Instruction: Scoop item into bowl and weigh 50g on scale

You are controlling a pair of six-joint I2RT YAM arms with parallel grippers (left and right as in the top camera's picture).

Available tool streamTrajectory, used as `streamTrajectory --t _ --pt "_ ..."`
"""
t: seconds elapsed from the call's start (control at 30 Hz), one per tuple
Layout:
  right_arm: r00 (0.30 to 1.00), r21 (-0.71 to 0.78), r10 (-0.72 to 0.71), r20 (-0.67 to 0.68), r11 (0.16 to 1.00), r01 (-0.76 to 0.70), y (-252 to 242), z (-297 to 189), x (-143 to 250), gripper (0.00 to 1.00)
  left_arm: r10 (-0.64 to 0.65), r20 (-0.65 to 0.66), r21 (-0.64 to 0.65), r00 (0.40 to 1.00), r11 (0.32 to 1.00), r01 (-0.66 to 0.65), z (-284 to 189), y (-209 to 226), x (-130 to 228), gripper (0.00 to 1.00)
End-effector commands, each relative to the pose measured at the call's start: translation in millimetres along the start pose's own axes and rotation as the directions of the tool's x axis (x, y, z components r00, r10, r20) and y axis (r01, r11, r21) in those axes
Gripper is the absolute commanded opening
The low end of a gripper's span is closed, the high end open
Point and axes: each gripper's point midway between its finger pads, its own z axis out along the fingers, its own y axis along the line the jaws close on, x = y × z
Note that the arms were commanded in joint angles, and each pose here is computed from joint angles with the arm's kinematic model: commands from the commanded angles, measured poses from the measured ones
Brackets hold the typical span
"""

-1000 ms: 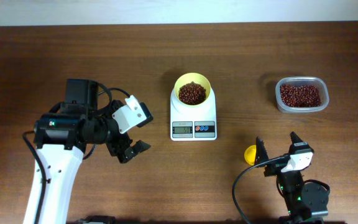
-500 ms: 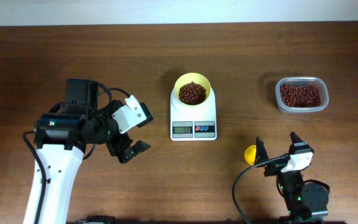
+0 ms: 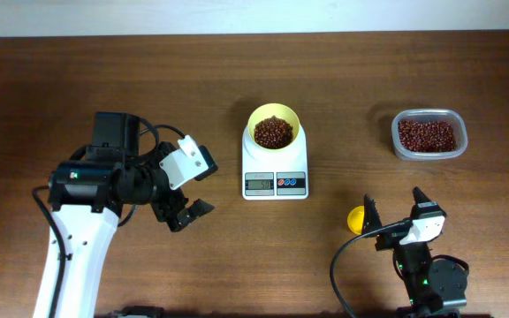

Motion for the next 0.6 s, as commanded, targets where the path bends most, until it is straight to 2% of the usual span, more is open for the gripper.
streamTrajectory --t 0.0,0.33,0.4,0.47,0.5,0.57 --pt "1.0 0.007 -0.008 -0.002 1.0 0.008 -0.7 0.1 2.6 0.99 0.013 0.011 -0.007 1.0 1.0 -0.012 -3.4 -1.1 -0.9 0.99" --pt "1.0 0.007 -0.008 -0.003 1.0 0.008 -0.6 0.1 2.7 0.99 0.006 0.053 0.024 0.999 1.0 -0.007 -3.7 -6.4 -8.1 0.99" --pt "1.0 0.007 -0.008 -0.003 1.0 0.008 -0.7 0.1 2.7 0.99 -0.108 0.048 0.009 0.993 0.994 0.108 -3.7 -1.9 -8.2 0.99" --pt "1.0 0.007 -0.008 -0.002 1.0 0.008 -0.7 0.1 2.6 0.99 -0.311 0.024 -0.063 0.95 0.948 0.312 -4.0 12.2 -1.8 0.99" --pt "1.0 0.007 -0.008 -0.003 1.0 0.008 -0.7 0.1 2.7 0.99 -0.37 0.017 -0.092 0.929 0.924 0.37 -4.9 16.0 1.7 0.99" --pt "1.0 0.007 -0.008 -0.003 1.0 0.008 -0.7 0.1 2.7 0.99 -0.395 0.025 -0.132 0.918 0.909 0.395 -11.4 17.2 3.5 0.99"
